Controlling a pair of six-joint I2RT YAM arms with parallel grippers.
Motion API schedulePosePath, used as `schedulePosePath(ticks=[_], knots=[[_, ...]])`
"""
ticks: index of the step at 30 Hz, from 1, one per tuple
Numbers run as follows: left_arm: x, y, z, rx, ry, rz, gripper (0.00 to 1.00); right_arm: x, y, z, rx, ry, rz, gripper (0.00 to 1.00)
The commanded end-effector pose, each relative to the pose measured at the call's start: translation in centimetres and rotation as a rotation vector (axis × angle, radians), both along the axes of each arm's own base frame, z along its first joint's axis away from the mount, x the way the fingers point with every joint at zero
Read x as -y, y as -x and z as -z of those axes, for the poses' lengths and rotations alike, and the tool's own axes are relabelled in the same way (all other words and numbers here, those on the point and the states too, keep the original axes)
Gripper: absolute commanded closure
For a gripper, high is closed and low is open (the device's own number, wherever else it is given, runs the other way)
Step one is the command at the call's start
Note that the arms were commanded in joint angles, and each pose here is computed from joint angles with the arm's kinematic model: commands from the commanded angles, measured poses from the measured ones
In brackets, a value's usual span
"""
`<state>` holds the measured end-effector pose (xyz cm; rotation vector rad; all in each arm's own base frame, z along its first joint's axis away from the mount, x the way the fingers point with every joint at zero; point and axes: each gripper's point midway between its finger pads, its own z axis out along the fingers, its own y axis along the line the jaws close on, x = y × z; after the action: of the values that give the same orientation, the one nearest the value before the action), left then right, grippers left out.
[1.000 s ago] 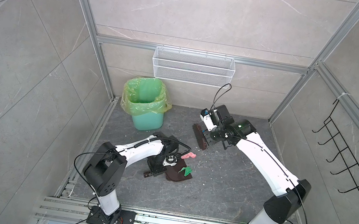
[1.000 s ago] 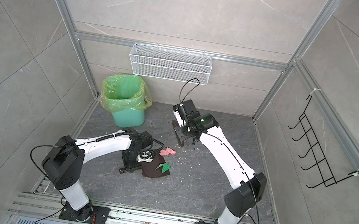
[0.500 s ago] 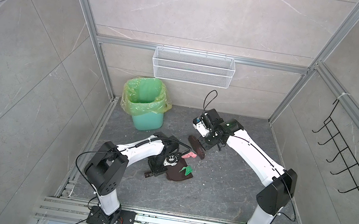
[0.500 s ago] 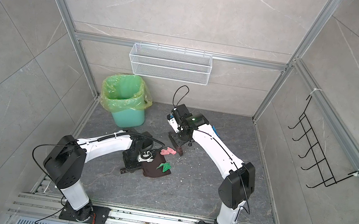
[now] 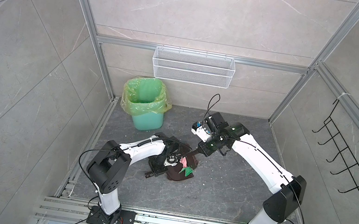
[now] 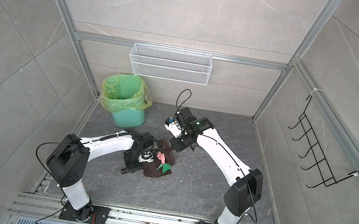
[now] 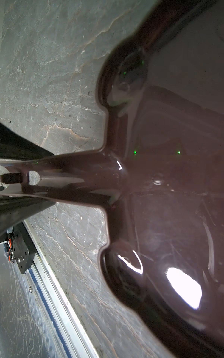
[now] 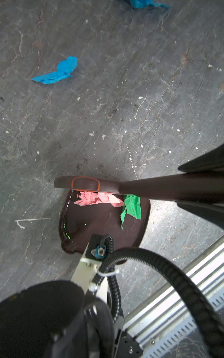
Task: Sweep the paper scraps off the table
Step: 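Push the pink and green scraps onto the dustpan with the right brush, then lift the loaded dustpan with the left gripper and carry it over the green bin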
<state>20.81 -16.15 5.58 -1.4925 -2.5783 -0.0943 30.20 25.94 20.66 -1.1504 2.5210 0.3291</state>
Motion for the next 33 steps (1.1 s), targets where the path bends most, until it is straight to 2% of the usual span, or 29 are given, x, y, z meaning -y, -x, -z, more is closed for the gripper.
schedulePosePath(ticks=[1, 17, 23, 33], knots=[[-0.1, 0.6, 0.0, -0.022, 0.006, -0.024, 1.0, -0.1, 2.3, -0.5, -0.064, -0.044, -0.045, 1.0], [1.1, -0.2, -0.1, 0.035, 0.09, -0.052, 1.0, 2.4, -0.4, -3.3, 0.141, -0.007, 0.111, 1.0], [1.6, -0.6, -0.5, 0.076, 0.134, -0.062, 1.0, 5.3, -2.7, -4.3, 0.236, 0.036, 0.259, 1.0], [2.6, -2.1, -2.1, 0.181, 0.213, -0.067, 1.0, 10.0, -5.0, -5.4, 0.293, 0.004, 0.463, 1.0]])
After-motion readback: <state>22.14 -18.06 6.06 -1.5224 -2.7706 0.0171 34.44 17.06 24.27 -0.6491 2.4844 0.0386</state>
